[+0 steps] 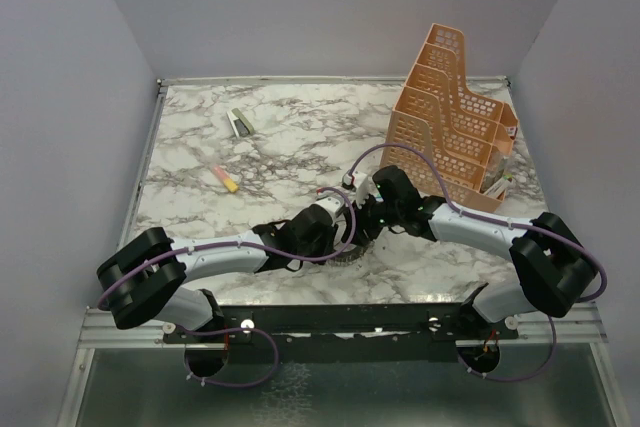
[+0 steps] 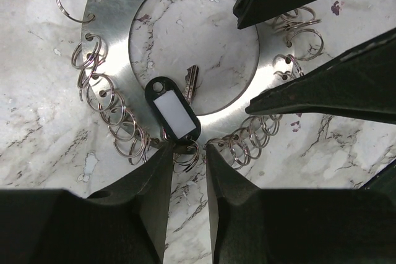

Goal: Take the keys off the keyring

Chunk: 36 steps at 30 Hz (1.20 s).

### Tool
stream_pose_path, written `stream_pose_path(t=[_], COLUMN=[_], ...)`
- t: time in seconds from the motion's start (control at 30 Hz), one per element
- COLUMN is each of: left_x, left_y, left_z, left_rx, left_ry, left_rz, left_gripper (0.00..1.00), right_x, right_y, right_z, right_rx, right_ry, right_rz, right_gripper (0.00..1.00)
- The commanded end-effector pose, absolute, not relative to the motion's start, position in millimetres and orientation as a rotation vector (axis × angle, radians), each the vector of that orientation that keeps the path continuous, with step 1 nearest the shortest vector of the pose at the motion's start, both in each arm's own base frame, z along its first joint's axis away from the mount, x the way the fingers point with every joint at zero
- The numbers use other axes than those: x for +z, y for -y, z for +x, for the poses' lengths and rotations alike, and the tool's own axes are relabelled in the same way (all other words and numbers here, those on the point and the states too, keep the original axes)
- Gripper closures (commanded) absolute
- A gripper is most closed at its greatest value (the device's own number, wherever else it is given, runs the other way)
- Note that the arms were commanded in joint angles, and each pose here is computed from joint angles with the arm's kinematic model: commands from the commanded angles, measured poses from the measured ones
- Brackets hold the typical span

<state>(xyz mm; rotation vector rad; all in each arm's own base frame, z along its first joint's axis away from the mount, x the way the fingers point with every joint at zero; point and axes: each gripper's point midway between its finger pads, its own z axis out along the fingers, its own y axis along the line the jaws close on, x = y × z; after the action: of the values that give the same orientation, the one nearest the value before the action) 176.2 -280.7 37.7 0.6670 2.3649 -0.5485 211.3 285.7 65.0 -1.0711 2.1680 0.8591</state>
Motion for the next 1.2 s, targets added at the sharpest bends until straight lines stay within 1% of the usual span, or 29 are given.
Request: stream_pose_path(t=[0.0,0.27,0.57,0.73,0.83,0.9,1.03,1.13,1.17], left_x=[34,34,28,28,27,28,33,43,47], left_y=[282,278,276,276,274,274,275,276,276], left_z=[175,172,171,171,171,171,172,172,173], left_rx=[-0.531,-0.479,-0.43,-0.416,-0.404,-0.402,-0.411,-0.422,-0.425], left_ry=[-2.349,-2.361,-2.37,-2.37,-2.371,-2.369,-2.357,-2.331,-2.319], left_rz=[0.71,0.752,0.789,0.802,0.803,0.803,0.805,0.817,0.823], left_gripper=[0.72,0.77,0.77,0.74,0.74,0.77,0.87,0.98,1.0], right_x=[66,65,65,65,65,65,66,67,68], right_y=[-289,-290,-291,-292,-293,-293,-294,-294,-294], right_z=[207,206,205,204,204,203,202,200,199], right_rx=[0.897,0.905,0.919,0.927,0.931,0.933,0.946,0.958,0.962], right_ry=[-2.154,-2.152,-2.151,-2.147,-2.146,-2.147,-2.14,-2.132,-2.13], right_rz=[-1.083,-1.086,-1.092,-1.095,-1.096,-1.097,-1.102,-1.106,-1.108], right_gripper=[0.49,0.49,0.49,0.49,0.49,0.49,0.49,0.49,0.49])
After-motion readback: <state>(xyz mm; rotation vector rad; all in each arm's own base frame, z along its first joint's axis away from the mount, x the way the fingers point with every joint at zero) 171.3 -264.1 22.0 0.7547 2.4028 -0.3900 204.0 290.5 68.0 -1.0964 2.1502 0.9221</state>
